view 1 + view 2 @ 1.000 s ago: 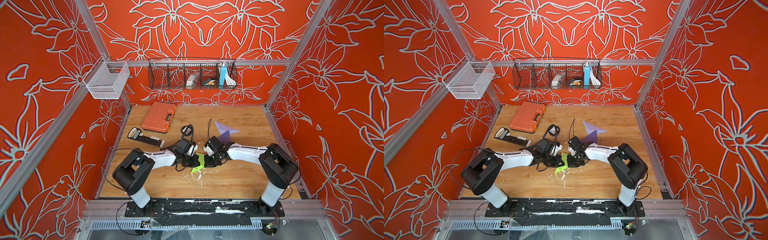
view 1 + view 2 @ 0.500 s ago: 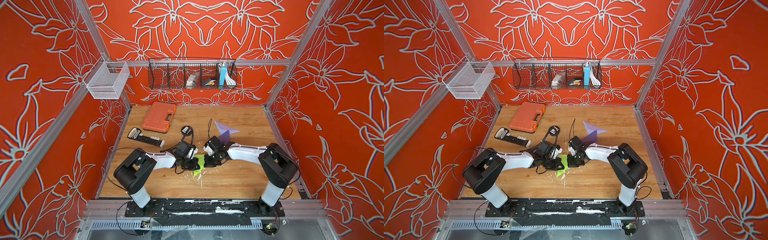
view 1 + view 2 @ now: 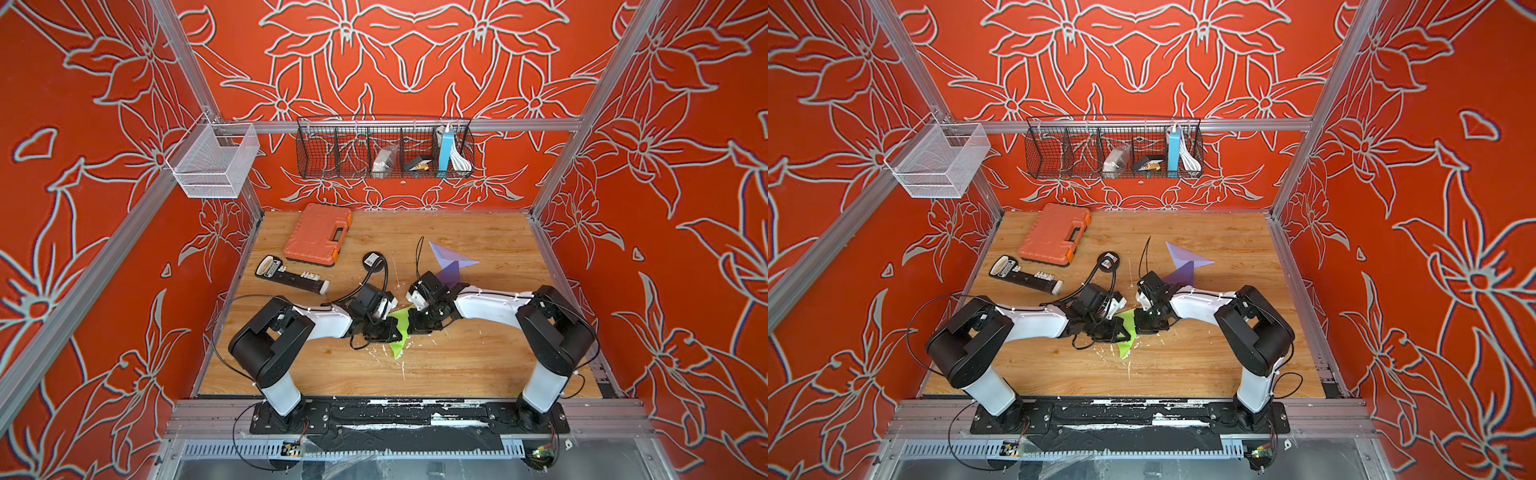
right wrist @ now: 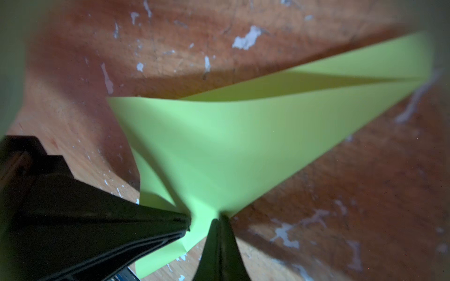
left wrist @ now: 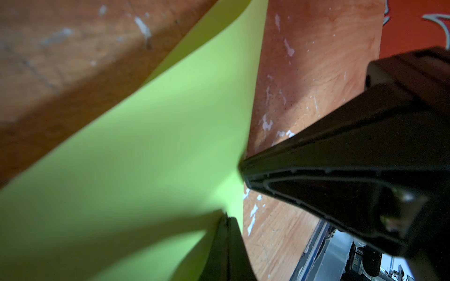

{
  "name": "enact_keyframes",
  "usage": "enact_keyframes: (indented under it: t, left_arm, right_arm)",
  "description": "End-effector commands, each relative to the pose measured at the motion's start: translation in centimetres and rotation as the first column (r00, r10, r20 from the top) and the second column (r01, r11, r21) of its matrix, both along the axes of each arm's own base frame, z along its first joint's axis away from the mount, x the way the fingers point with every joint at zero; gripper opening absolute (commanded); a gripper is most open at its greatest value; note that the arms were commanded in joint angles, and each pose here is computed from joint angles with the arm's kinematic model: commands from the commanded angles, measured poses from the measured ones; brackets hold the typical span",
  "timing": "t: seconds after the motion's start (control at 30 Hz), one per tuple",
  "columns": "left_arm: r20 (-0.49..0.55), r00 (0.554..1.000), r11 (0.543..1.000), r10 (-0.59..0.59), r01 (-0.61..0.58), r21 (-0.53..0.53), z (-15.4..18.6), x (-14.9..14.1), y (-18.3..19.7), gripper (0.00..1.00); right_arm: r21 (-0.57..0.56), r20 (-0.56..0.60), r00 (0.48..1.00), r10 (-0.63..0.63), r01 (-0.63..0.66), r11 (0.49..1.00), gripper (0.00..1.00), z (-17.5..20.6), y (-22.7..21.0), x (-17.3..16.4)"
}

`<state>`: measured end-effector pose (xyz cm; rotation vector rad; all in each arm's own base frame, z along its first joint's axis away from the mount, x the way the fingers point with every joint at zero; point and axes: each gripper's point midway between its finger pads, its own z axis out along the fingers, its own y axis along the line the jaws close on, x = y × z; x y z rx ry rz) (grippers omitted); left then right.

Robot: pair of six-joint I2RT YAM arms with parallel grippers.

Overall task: Fold the square paper diagonally
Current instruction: Fold the paper at the center of the board.

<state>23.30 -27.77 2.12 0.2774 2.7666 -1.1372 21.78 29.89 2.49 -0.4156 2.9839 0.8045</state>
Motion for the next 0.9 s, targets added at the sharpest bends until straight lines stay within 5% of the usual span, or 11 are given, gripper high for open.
enact_keyframes:
  t: [0.0, 0.33, 0.87]
  left_arm:
    - [-0.027, 1.0, 0.998, -0.002, 0.003, 0.056, -1.8, -0.6, 0.6, 0.0]
    - [-0.024, 1.0, 0.998, 0.002, -0.001, 0.064, -2.0, -0.5, 0.7, 0.0]
    - [-0.023, 1.0, 0.996, -0.009, 0.011, 0.089, -2.4, -1.0, 1.3, 0.0]
  right_arm:
    - [-0.005, 0.027, 0.999, 0.036, -0.036, 0.999, 0.0, 1.5, -0.4, -0.3]
    - [-0.019, -0.006, 0.996, 0.091, -0.091, 0.996, 0.0, 0.2, 0.5, 0.0]
    - [-0.117, -0.013, 0.999, -0.042, 0.04, 0.992, 0.0, -1.6, -3.0, 3.2]
